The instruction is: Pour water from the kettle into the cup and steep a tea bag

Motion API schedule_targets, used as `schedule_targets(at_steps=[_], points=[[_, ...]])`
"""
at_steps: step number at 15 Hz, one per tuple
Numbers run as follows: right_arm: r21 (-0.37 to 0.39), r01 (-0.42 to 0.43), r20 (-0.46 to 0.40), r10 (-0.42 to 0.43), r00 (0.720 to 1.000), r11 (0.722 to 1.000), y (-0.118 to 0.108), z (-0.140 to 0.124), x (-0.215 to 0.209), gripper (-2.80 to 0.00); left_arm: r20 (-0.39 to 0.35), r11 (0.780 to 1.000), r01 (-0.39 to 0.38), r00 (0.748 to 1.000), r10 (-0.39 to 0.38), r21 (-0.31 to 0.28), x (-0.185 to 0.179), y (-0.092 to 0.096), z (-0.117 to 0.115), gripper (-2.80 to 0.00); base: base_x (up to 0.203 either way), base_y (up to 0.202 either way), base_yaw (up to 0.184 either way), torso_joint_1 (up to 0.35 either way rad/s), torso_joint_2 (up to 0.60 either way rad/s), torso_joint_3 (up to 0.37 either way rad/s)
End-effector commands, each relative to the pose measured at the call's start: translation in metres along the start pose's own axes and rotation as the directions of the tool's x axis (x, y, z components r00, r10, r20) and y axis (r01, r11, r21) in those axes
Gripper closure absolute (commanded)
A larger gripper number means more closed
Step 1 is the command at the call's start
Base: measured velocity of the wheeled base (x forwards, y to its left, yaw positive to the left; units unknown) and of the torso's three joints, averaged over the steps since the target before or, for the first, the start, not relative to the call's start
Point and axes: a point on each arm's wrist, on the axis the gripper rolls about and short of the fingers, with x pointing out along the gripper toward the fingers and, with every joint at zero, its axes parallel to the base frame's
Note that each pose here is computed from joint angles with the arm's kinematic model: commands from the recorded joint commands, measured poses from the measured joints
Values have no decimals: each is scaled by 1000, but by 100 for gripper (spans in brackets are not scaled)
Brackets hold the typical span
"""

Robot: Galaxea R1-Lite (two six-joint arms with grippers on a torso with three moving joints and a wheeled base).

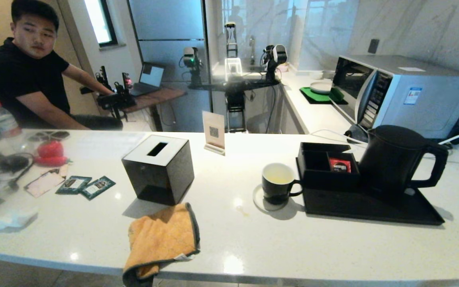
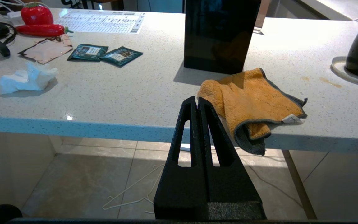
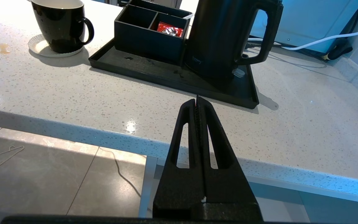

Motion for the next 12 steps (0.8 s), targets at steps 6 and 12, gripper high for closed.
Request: schedule_targets(at_steps=[6,12], points=[[24,-4,-6,5,1000,1000,0,-1,0,0,0,1000,0,1000,0,0,0,0,0,0,0,0,0,0,0,0],[90,-4,-38,7,999,996,1,-4,0,0,0,1000,0,1000,0,-2,0,0,0,0,0,0,0,0,0,0]])
